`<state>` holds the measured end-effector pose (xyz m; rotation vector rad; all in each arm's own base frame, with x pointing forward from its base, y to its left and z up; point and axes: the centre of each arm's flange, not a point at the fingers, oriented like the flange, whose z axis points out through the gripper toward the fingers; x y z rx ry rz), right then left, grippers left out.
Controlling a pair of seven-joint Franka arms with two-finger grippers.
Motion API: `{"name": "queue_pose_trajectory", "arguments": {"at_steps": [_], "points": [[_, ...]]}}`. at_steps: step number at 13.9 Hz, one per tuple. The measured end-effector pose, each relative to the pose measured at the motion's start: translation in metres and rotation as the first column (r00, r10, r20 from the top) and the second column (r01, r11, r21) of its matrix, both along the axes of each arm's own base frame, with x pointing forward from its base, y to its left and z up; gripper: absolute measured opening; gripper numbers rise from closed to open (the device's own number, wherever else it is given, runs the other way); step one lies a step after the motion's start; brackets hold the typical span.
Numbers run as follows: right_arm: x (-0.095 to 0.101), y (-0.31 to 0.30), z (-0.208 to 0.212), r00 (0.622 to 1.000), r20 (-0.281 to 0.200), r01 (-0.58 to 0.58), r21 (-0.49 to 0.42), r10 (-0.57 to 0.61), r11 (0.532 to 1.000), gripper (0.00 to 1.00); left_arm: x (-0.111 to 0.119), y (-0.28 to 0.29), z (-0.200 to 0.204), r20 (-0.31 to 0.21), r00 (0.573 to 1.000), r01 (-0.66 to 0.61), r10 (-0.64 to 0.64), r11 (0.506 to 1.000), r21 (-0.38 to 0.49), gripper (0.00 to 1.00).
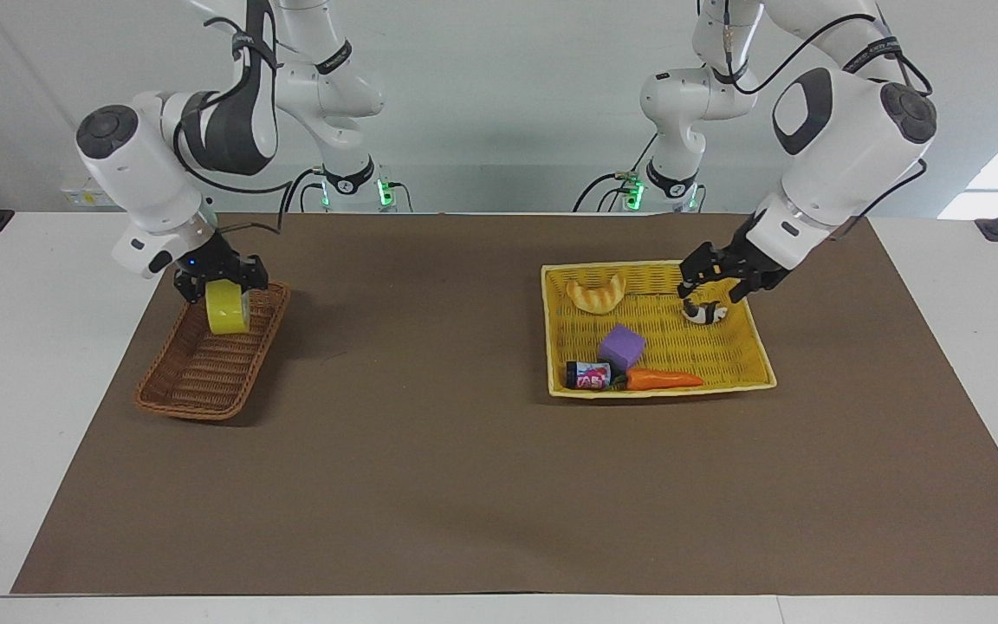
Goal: Move tape to another basket
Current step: 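Carry the tape with the right gripper while the left gripper withdraws, then lower the tape into the wicker basket and open the right gripper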
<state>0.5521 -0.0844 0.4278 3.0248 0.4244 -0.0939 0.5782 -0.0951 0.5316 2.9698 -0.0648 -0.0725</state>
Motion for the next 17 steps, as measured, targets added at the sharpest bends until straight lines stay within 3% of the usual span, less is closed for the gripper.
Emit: {"name": "queue_pose_trajectory", "arguments": {"at_steps": [4, 8, 11, 17], "points": [[0.013, -0.009, -0.021, 0.991, -0.007, -0.130, -0.148, 0.131, 0.980, 0.00, -0.008, 0.023, 0.033, -0.021, 0.997, 0.075, -0.074, 0.991, 0.108, 1.00], [0.021, -0.010, -0.040, 0.975, -0.038, -0.221, -0.238, 0.219, 0.946, 0.00, -0.019, 0.050, 0.076, -0.036, 0.995, 0.097, -0.093, 0.986, 0.135, 1.00], [0.023, -0.006, -0.053, 0.969, -0.055, -0.247, -0.247, 0.241, 0.937, 0.00, -0.031, 0.057, 0.097, -0.016, 0.996, 0.093, -0.091, 0.986, 0.141, 1.00], [0.016, -0.001, -0.091, 0.957, -0.068, -0.290, -0.237, 0.282, 0.927, 0.00, -0.038, 0.055, 0.097, -0.019, 0.995, 0.096, -0.094, 0.985, 0.144, 1.00]]}}
